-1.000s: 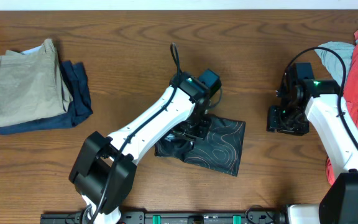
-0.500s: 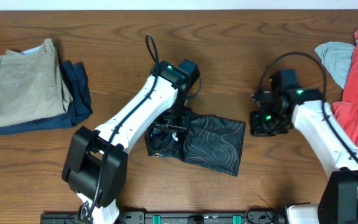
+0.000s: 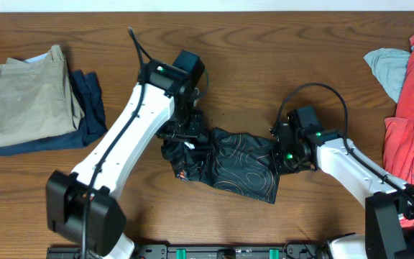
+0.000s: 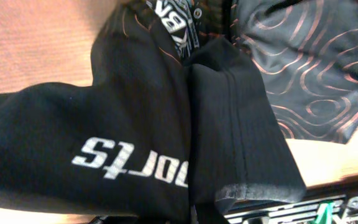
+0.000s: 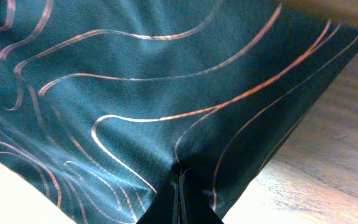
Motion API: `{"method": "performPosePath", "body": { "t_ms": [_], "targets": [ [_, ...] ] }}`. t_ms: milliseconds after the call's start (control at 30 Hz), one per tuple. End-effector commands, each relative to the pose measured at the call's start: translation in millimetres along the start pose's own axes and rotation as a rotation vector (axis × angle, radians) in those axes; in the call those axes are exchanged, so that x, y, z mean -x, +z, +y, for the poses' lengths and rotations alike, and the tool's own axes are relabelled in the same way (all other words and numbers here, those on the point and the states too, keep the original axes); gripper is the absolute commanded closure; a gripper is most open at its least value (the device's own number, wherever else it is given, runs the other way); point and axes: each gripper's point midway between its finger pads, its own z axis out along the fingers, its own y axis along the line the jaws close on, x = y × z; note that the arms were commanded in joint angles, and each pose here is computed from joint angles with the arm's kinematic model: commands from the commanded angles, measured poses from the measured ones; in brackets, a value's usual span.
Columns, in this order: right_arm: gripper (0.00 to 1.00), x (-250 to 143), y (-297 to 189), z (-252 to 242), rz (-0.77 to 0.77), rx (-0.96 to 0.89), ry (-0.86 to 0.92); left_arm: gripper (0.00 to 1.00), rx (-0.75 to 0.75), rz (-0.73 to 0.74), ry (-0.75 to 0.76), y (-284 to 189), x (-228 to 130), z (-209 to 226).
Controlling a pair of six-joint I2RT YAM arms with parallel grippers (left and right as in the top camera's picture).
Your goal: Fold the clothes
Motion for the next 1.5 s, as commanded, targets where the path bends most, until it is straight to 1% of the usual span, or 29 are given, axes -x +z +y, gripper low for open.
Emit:
{"method": "performPosePath", "body": {
  "t_ms": [0,200,233,267,467,600,733,867,900,967,1033,1133,1300,1467],
  "targets": [
    [0.99,-9.5,6.6,3.4,0.014,0.007,0.018,0.94,-0.014,-0.042,0.036,-13.9,0.3,-8.3],
    [0.99,-10.1,8.1,2.8,0.011,0.008,0.024,0.94,-0.042,-0.020,0.105,-10.9,-11.8,-34.1],
    [0.99,-10.1,8.1,2.8,0.011,0.008,0.024,0.93,-0.041,-0.017,0.113,-10.3,-14.2,-38.6],
    [0.99,-10.2,8.1,2.8,0.012,0.008,0.024,0.94,-0.041,-0.015,0.118,-9.7,-16.4,-42.8],
    [0.99,-10.2,8.1,2.9,0.012,0.008,0.036,0.94,-0.056,-0.036,0.140,-4.4,-22.7,-74.8],
    [0.99,-10.4,8.1,2.9,0.013,0.008,0.040,0.94,-0.073,-0.053,0.116,4.3,-24.3,-95.7],
    [0.99,-11.1,8.1,2.8,0.015,0.008,0.041,0.94,-0.088,-0.067,0.148,13.7,-26.9,-116.5],
    [0.99,-11.4,8.1,2.7,0.016,0.007,0.061,0.94,-0.078,-0.045,0.170,25.6,-31.9,-127.5],
    [0.98,-11.4,8.1,2.7,0.016,0.007,0.065,0.94,-0.073,-0.036,0.175,28.5,-33.2,-128.6],
    [0.91,-10.4,7.4,3.0,0.015,0.007,0.067,0.94,-0.062,-0.019,0.181,35.1,-35.2,-130.4],
    [0.86,-8.0,4.9,3.0,0.013,0.004,0.068,0.94,-0.051,-0.002,0.188,42.0,-37.0,-132.2],
    [0.81,3.0,-5.7,-5.7,-0.005,-0.047,0.084,0.94,-0.037,0.019,0.194,50.2,-39.0,-133.9],
    [0.79,30.1,-40.7,-22.0,-0.046,-0.118,0.146,0.94,-0.021,0.042,0.191,60.7,-38.2,-133.2],
    [0.80,50.1,-66.5,-32.3,-0.091,-0.135,0.192,0.94,-0.039,0.017,0.195,62.2,-31.8,-138.6]
  ]
}}
